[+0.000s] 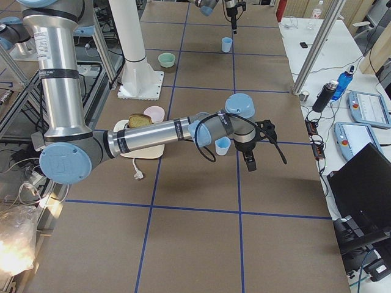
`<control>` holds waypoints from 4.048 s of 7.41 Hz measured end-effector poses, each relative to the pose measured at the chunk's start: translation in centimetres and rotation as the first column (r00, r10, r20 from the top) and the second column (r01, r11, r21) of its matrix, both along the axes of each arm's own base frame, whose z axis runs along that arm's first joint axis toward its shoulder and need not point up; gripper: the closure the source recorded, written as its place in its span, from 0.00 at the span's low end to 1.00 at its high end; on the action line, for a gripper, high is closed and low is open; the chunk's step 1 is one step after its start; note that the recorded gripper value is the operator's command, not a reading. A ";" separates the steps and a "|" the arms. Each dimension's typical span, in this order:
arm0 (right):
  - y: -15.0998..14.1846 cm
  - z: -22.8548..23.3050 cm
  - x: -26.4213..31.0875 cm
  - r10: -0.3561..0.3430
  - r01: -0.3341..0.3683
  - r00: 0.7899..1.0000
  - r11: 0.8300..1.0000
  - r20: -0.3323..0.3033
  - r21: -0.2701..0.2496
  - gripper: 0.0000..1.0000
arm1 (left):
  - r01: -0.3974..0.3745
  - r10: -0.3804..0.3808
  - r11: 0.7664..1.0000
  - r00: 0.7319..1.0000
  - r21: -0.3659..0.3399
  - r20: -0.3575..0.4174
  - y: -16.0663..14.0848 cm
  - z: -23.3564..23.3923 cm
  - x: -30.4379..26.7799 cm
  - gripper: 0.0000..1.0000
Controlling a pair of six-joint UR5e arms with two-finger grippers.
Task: Stack blue cups with both arms
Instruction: 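Move the left gripper down to the light-blue cup and grasp its rim, then carry the held cup with the left gripper toward the table center, then set the cup down at the center, open the left gripper, withdraw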
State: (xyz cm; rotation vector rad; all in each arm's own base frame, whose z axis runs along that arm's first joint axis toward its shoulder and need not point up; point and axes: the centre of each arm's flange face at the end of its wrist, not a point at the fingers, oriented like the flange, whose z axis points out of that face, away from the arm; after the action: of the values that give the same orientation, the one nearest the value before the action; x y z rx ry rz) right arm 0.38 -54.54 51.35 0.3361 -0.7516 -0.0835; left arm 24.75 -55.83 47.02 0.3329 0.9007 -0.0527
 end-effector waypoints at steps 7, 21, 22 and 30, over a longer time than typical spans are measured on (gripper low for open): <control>0.1 0.3 0.0 0.002 -0.002 1.000 1.000 0.002 -0.009 0.00 | -0.053 0.053 0.999 0.998 0.000 0.018 2.2 1.2 2.9 1.00; 0.4 0.4 0.0 0.018 -0.018 1.000 0.999 0.013 -0.029 0.00 | 0.107 -0.105 0.991 0.994 0.083 -0.038 16.0 -29.6 29.7 1.00; 0.3 0.4 0.0 0.018 -0.018 1.000 0.999 0.013 -0.030 0.00 | 0.104 -0.102 0.991 0.994 0.090 -0.028 16.7 -29.3 30.5 1.00; 0.3 0.4 0.0 0.019 -0.018 1.000 0.999 0.014 -0.031 0.00 | 0.092 -0.092 0.991 0.996 0.094 0.001 17.1 -29.3 33.3 0.77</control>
State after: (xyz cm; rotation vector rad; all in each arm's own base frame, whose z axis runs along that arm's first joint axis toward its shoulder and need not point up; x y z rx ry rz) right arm 0.34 -54.28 51.74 0.3142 -0.7636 -0.0521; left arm 58.02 -38.73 17.71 0.4624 0.8842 -0.0943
